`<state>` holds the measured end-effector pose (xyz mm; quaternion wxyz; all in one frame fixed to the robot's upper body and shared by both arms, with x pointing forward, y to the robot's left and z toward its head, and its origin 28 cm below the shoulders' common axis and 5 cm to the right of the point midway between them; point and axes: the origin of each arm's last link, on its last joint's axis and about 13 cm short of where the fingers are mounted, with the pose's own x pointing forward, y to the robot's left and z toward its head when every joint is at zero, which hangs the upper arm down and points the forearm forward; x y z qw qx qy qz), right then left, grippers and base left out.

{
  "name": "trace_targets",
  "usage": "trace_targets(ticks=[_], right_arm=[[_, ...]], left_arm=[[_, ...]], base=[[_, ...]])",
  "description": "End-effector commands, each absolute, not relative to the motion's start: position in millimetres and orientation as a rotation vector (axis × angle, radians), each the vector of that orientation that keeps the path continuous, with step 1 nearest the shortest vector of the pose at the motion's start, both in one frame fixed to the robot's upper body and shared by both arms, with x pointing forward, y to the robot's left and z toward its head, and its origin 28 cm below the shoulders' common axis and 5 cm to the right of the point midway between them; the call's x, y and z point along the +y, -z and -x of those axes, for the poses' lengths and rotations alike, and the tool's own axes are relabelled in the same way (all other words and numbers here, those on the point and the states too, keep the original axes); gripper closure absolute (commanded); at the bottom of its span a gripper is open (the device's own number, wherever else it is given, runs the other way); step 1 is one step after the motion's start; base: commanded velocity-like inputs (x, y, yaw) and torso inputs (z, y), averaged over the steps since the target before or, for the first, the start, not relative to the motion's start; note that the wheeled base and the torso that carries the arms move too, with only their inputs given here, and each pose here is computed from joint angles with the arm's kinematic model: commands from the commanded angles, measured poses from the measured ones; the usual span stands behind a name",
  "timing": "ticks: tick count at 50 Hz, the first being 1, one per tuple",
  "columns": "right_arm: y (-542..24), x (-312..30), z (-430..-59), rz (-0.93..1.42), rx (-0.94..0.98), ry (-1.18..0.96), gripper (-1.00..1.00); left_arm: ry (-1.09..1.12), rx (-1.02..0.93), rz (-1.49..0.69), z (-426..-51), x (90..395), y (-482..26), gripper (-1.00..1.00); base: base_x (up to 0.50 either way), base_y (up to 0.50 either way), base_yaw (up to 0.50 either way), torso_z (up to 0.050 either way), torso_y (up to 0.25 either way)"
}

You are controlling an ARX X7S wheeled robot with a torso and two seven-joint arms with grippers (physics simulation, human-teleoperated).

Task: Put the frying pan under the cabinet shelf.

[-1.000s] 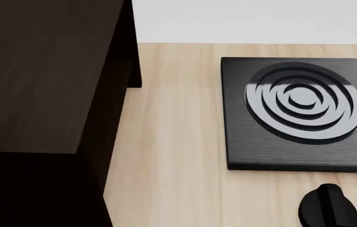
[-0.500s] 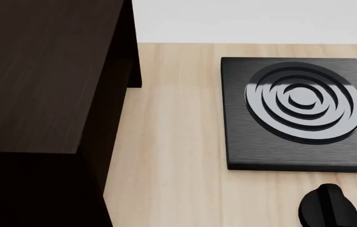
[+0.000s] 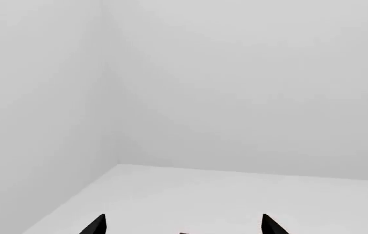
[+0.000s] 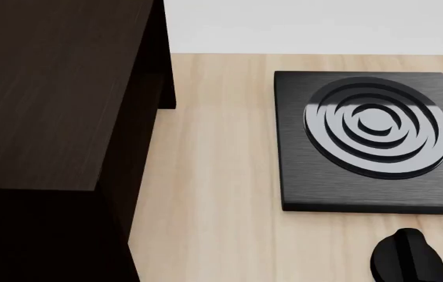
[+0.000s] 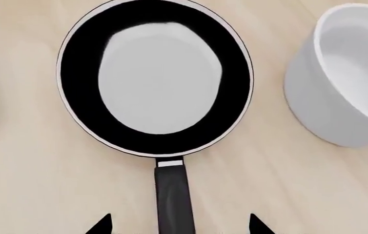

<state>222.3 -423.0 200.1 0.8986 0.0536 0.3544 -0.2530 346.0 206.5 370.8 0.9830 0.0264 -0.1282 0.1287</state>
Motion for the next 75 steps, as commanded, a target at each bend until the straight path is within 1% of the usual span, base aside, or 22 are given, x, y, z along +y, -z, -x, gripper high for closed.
trace_targets(ticks=[1, 18, 37, 56, 74, 75], right_arm=[[-187, -425, -222, -0.124, 0.752, 0.517, -1.0], [-169, -430, -210, -0.151, 0.771, 0.524, -1.0], [-151, -429, -208, -0.171, 0.792, 0.512, -1.0], [-142, -427, -214, -0.184, 0.797, 0.502, -1.0], [-141, -423, -216, -0.183, 0.819, 0.498, -1.0], [-141, -423, -215, -0.179, 0.824, 0.504, 1.0]], left_arm=[[-0.266, -0.262, -0.054, -346, 205, -373, -1.0], [-0.255, -0.265, -0.064, -346, 198, -373, -1.0], [-0.255, -0.265, -0.064, -347, 198, -371, -1.0], [-0.263, -0.273, -0.067, -344, 199, -376, -1.0], [-0.261, -0.26, -0.076, -350, 197, -367, -1.0], [-0.261, -0.258, -0.076, -350, 197, -367, -1.0]], base=[[0.0, 0.0, 0.0, 0.0, 0.0], [0.0, 0.0, 0.0, 0.0, 0.0], [0.0, 0.0, 0.0, 0.0, 0.0], [0.0, 0.0, 0.0, 0.0, 0.0], [0.0, 0.0, 0.0, 0.0, 0.0], [0.0, 0.0, 0.0, 0.0, 0.0]])
